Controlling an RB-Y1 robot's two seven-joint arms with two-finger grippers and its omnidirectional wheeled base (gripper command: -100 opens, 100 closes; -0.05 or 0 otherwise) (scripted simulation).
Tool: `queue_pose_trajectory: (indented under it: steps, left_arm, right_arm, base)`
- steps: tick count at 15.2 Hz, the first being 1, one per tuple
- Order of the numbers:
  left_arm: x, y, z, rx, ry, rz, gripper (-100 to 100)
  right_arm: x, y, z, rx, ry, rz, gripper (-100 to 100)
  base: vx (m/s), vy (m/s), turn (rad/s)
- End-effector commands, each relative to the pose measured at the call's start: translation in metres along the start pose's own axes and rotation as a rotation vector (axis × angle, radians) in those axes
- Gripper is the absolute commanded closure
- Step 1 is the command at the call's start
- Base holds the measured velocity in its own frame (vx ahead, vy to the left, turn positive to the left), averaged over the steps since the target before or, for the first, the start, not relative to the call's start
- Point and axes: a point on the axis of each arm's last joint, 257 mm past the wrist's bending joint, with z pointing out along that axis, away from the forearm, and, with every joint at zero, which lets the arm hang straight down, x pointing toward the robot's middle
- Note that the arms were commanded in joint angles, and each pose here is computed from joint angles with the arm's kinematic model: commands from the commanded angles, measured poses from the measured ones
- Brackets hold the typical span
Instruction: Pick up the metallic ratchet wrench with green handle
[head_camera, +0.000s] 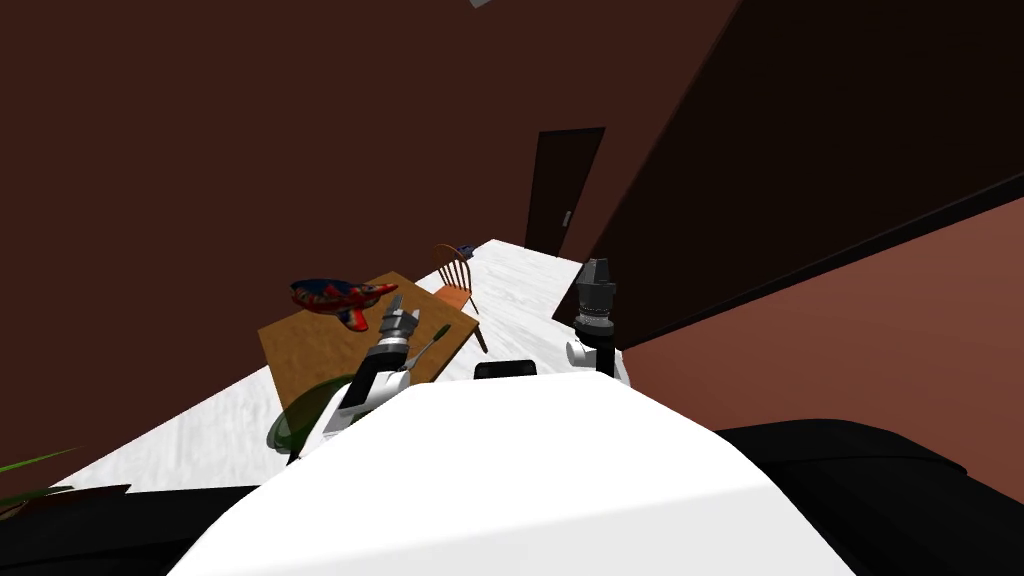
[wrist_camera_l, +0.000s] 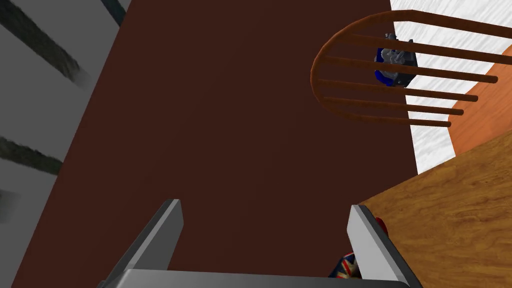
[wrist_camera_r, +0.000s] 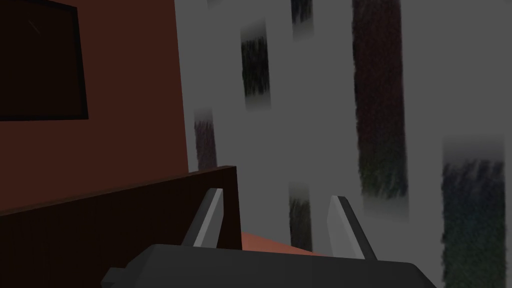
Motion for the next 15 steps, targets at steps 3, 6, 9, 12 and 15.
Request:
queue_pose_trajectory:
  steps: [3, 6, 9, 12, 15]
  left_arm:
    - [-0.037, 0.042, -0.007, -0.128, -0.073, -0.012, -100]
    - [-0.055, 0.062, -0.014, -0.194, -0.111, -0.022, -100]
    - [-0.089, 0.092, -0.03, -0.291, -0.183, -0.045, -100]
    - [-0.107, 0.114, -0.043, -0.366, -0.228, -0.062, -100]
    - [-0.124, 0.131, -0.056, -0.424, -0.27, -0.08, -100]
  right_arm:
    - [0.0, 0.0, 0.0, 0.0, 0.0, 0.0, 0]
    - [0.0, 0.0, 0.0, 0.0, 0.0, 0.0, 0]
    - [0.0, 0.0, 0.0, 0.0, 0.0, 0.0, 0]
    - [0.0, 0.0, 0.0, 0.0, 0.0, 0.0, 0]
    - [0.0, 0.0, 0.0, 0.0, 0.0, 0.0, 0]
  base:
    - [0.057, -0.027, -0.082]
    - [0.059, -0.019, -0.085]
    - [0.07, -0.019, -0.078]
    - [0.064, -0.019, -0.089]
    - [0.064, -0.015, -0.069]
